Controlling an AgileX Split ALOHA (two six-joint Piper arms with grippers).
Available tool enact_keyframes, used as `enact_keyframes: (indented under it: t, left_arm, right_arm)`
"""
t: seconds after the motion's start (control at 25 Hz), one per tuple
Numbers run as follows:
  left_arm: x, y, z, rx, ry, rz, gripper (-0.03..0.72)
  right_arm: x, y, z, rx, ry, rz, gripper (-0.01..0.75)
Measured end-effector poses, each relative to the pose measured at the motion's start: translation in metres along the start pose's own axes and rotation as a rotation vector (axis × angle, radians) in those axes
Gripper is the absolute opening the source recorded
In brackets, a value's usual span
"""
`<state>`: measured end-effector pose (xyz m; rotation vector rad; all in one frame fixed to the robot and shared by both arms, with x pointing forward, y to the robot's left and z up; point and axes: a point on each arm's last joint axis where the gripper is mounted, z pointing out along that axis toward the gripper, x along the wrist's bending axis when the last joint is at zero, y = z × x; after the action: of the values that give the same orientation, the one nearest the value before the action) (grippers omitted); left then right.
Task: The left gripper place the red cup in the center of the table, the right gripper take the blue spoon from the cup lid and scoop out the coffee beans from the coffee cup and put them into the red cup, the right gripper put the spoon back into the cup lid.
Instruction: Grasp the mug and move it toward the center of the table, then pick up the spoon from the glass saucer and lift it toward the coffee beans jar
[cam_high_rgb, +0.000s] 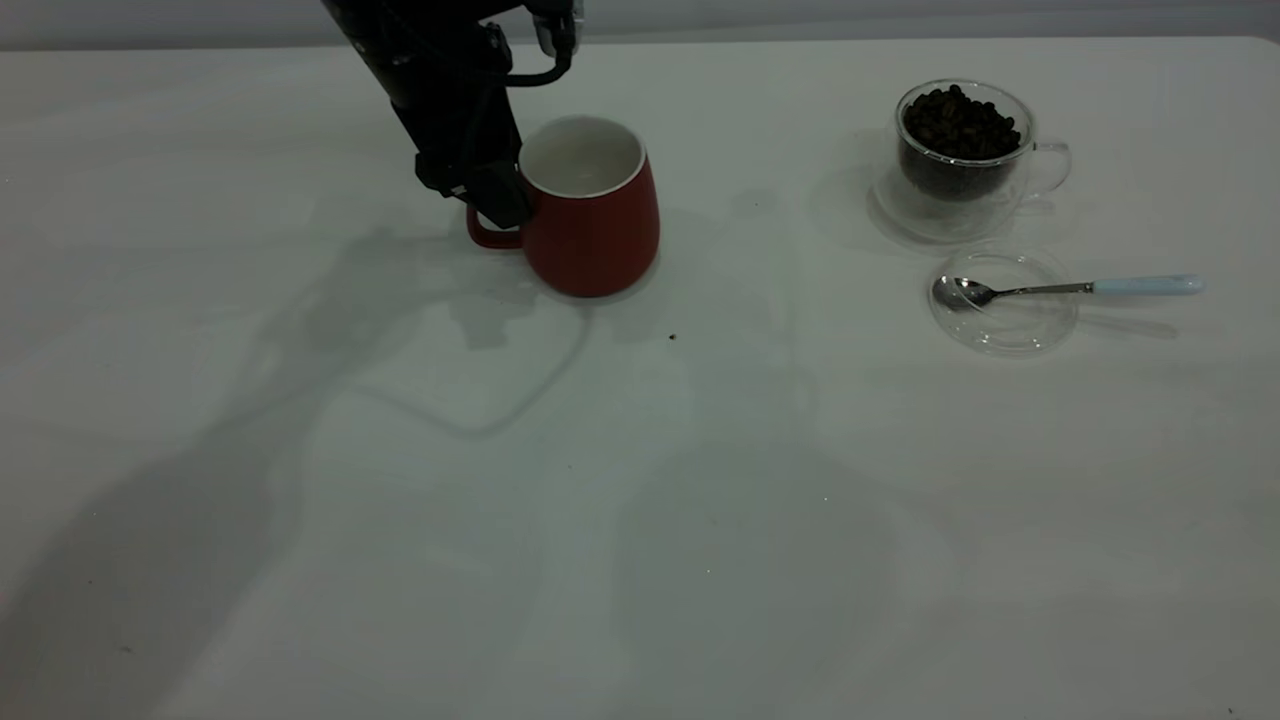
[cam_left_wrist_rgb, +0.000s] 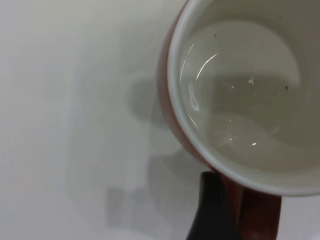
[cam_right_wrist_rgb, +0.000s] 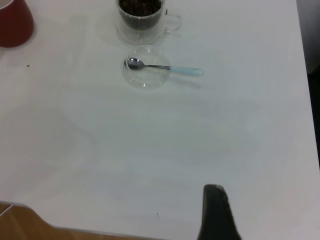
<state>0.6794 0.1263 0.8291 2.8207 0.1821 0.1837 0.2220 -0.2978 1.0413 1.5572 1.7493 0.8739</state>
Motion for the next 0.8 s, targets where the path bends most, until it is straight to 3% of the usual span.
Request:
enact_keyframes:
  t: [0.24,0.44,0.64,0.8]
  left_arm:
    - [-0.003,-0.001,0.001,0.015,-0.033,0.006,0.587]
    - [-0.005,0.001,-0.034,0.105,-0.072,0.039,0.587]
    - [0.000,0.006,-0.098,0.215,0.035,-0.039,0.587]
    - [-0.005,0.015,-0.171,0.236,0.152,-0.183,0.587]
  right_arm:
    - [0.000,0.000,0.000,0.000,0.001,0.000,0.531]
    - [0.000,0.000,0.000,0.000,0.001,0.000,0.531]
    - [0.000,0.000,0.000,0.000,0.001,0.000,0.531]
    - [0.000,0.000,0.000,0.000,0.001,0.000,0.531]
